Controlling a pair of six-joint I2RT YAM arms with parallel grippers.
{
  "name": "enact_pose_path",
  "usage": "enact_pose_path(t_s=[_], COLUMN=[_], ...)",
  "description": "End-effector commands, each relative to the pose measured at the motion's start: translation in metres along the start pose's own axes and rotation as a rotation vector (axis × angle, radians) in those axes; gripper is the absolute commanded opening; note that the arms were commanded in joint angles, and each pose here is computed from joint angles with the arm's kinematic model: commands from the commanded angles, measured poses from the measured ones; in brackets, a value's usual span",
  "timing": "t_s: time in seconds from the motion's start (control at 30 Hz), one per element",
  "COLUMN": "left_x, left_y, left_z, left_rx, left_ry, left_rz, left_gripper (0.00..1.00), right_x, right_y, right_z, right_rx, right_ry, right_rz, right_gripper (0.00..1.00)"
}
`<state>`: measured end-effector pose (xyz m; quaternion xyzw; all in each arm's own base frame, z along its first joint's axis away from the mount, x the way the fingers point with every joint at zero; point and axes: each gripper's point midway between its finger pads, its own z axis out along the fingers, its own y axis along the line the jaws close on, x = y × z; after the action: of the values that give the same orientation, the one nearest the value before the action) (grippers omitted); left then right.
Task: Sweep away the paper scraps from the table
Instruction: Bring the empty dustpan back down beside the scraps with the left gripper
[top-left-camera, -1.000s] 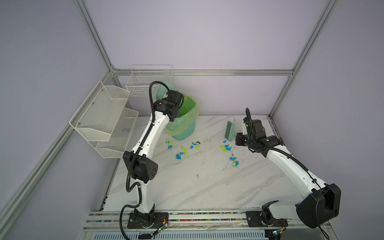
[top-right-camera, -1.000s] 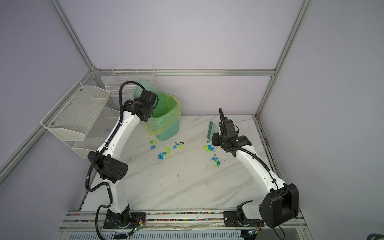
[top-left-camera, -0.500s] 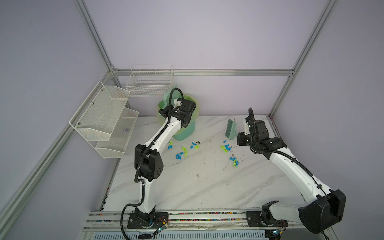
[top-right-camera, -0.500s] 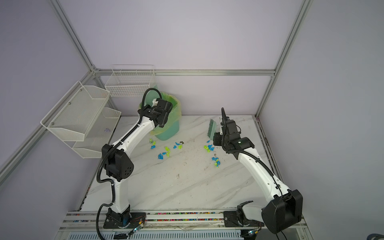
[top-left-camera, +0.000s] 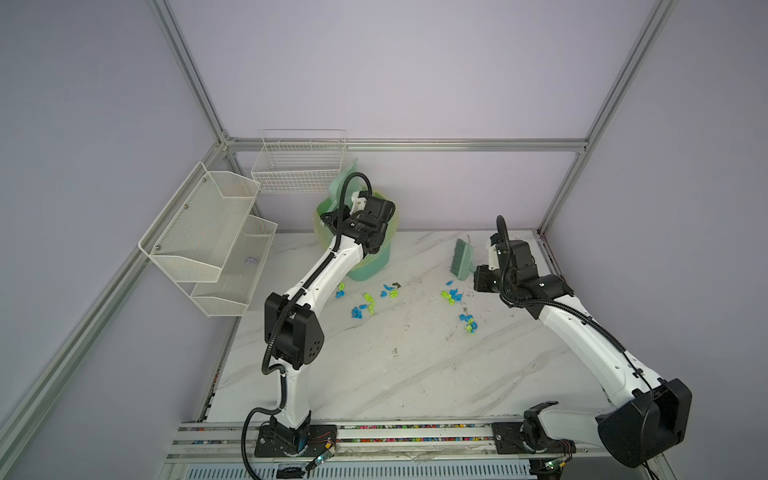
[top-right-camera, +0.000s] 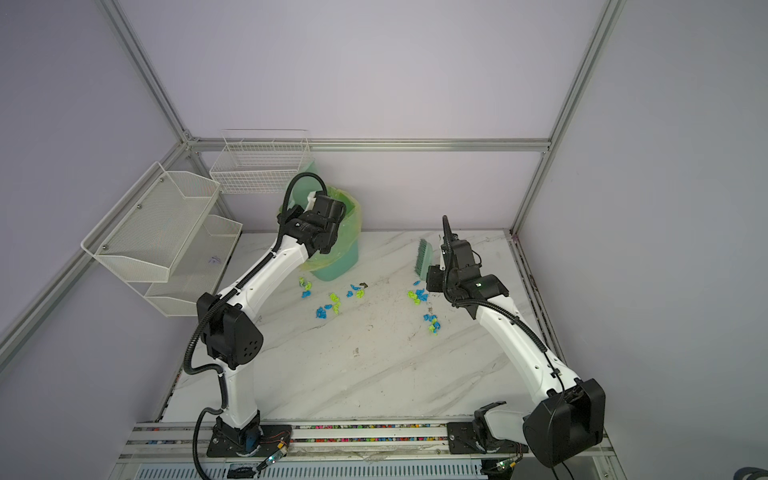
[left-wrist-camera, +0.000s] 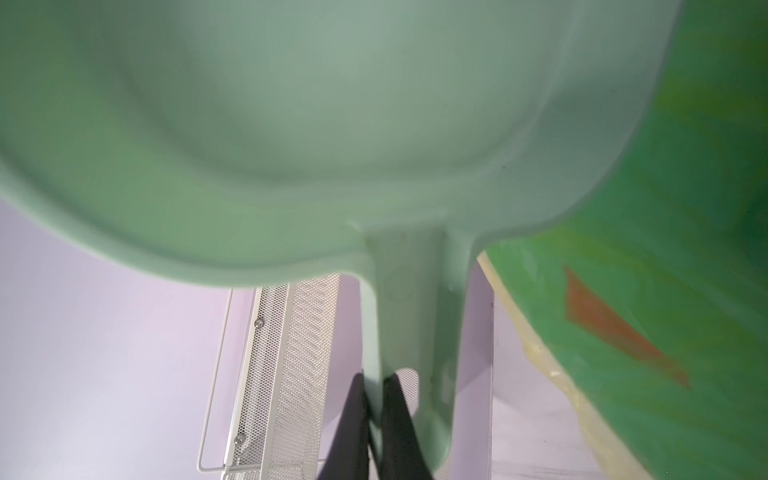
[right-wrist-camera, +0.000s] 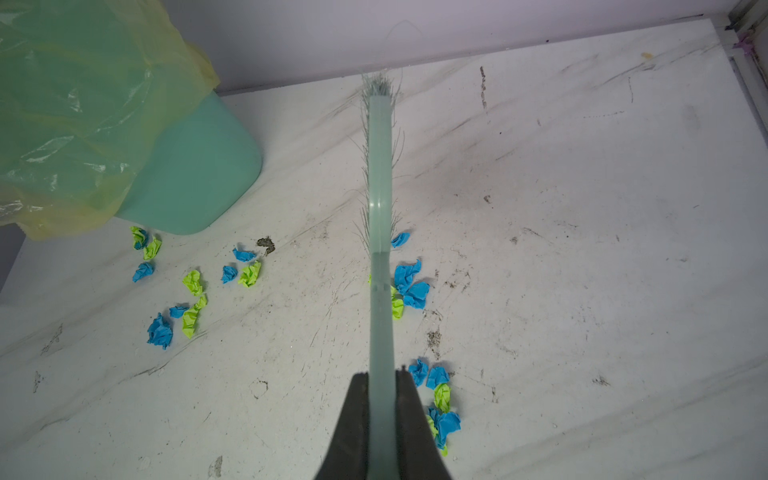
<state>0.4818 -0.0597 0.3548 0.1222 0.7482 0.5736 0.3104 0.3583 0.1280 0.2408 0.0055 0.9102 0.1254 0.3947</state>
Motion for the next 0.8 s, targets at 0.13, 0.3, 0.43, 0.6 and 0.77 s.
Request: enact_pose_path(t_s=[0.13, 0.3, 0.43, 0.6, 0.77], left_x=[-0.008, -0.002, -0.006, 0.0, 0.018], left_y=[0.034, 0.027, 0.024, -0.004, -0.056], left_z=[-0.039, -0.06, -0.092, -0.134, -0.169], left_rx=[0.243, 0.405, 0.586, 0.846, 1.008], left_ry=[-0.116, -0.137, -0.207, -0.201, -0.128], left_rz=[-0.258, -0.301, -0.359, -0.365, -0.281], left_gripper=[0.0, 0.0, 0.0, 0.0, 0.0], right_x=[-0.008, -0.009, -0.009, -0.014, -0.038], right_y=[0.001, 0.003, 0.007, 0.01, 0.007], right_z=[-0.009, -0.012, -0.011, -0.009, -0.027], right_rx=[-0.018, -0.028, -0.05, -0.048, -0.014], right_ry=[-0.045, -0.048, -0.04, -0.027, -0.087], right_rz=[0.004, 0.016, 0.017, 0.032, 0.033], right_gripper=[0.0, 0.0, 0.0, 0.0, 0.0])
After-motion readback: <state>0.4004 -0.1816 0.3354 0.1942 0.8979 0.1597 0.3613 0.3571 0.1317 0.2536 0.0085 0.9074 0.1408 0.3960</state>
